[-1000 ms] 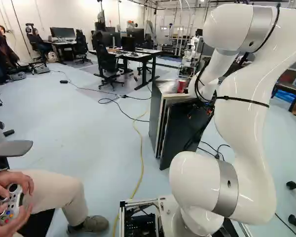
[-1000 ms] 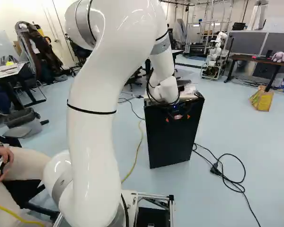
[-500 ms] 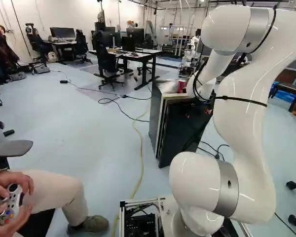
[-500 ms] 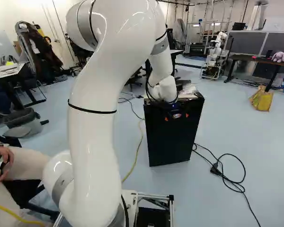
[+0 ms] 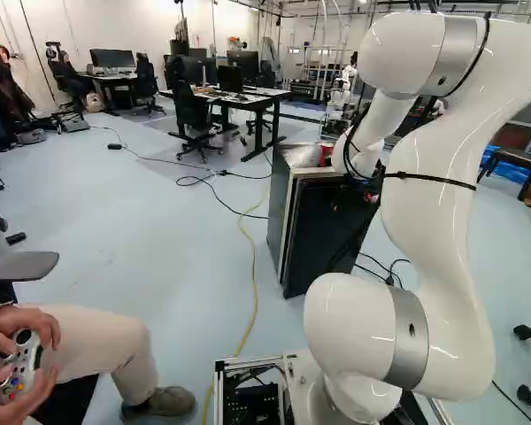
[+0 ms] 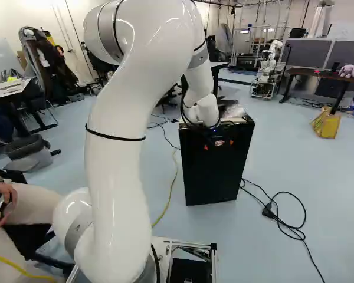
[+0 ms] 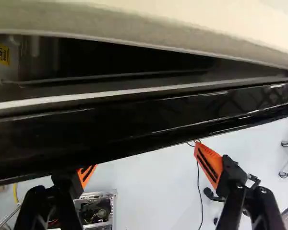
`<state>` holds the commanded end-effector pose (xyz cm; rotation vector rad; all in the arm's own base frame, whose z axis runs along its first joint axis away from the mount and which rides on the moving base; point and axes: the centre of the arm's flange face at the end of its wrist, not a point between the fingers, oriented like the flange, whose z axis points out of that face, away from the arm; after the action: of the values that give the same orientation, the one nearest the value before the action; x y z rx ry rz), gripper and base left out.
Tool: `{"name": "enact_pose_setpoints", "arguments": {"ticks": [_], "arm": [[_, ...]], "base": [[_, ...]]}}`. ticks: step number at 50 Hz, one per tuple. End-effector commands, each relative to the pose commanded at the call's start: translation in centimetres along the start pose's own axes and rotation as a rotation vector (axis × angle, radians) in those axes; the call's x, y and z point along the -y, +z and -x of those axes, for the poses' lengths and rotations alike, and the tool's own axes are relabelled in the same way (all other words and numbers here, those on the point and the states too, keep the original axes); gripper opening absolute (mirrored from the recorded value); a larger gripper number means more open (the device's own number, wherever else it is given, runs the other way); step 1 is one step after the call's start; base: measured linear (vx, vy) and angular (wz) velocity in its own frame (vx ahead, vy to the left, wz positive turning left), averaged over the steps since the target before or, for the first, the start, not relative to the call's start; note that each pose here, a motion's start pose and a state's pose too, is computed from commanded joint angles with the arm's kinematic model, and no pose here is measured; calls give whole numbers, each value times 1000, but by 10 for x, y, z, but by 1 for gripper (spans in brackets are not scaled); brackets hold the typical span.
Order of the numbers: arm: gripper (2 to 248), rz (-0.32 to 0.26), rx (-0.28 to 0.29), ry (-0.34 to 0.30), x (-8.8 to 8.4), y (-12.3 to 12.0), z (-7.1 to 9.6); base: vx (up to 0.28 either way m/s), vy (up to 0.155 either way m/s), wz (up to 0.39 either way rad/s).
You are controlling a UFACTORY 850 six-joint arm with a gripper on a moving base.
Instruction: Grab a drink from the fridge
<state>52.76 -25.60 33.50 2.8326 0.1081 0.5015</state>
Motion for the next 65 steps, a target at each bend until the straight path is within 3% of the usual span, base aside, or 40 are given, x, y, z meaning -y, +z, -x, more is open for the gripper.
{"name": "enact_pose_setpoints", "arguments": {"ticks": [65], "arm": [[247,-8,-24,-40,17,5,-25]], "base": [[0,0,0]]}}
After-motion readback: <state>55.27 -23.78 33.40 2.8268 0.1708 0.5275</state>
